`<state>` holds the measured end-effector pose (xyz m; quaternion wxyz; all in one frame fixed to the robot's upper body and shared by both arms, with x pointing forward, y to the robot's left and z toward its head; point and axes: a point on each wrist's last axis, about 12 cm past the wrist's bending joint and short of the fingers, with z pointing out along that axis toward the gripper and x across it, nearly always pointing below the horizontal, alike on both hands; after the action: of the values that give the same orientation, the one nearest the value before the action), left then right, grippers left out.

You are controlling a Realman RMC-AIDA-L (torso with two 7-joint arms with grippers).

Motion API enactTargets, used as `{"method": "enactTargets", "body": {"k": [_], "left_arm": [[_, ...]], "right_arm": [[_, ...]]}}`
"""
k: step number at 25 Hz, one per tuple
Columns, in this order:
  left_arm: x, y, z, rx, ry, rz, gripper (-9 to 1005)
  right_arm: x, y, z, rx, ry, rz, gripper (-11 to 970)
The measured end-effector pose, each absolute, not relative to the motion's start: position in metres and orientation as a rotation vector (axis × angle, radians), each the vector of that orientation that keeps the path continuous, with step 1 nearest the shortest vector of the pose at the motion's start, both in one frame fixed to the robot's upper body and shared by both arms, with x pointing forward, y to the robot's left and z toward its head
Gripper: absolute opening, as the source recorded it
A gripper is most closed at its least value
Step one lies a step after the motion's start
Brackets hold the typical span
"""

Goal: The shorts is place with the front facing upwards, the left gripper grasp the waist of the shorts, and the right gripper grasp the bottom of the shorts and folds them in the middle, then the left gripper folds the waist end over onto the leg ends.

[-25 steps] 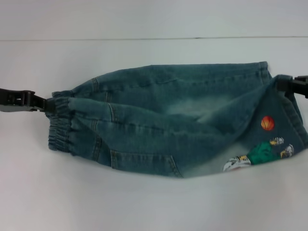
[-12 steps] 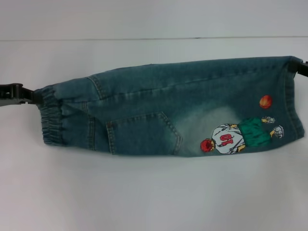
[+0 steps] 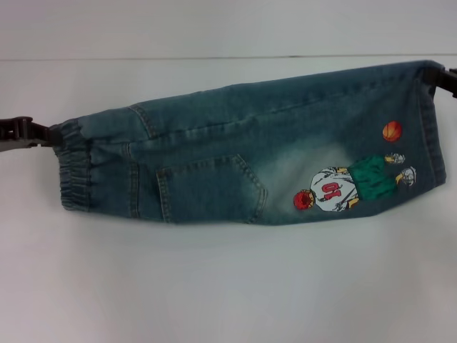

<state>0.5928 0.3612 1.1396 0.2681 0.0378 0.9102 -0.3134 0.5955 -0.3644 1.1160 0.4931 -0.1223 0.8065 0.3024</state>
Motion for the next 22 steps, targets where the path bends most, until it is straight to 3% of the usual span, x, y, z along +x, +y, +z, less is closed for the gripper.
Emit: {"method": "enactTargets", "body": {"k": [14, 22], "left_arm": [[0.604, 0.354, 1.148, 0.079, 2.341, -0.874, 56], [0.616, 0.339, 1.134, 0.069, 2.329, -0.791, 57]], "right_arm": [[0.608, -0.356, 1.11, -0.235, 1.957, 0.658, 44], [0.619, -0.332, 1.095, -0.215, 1.982, 0.562, 44]]}}
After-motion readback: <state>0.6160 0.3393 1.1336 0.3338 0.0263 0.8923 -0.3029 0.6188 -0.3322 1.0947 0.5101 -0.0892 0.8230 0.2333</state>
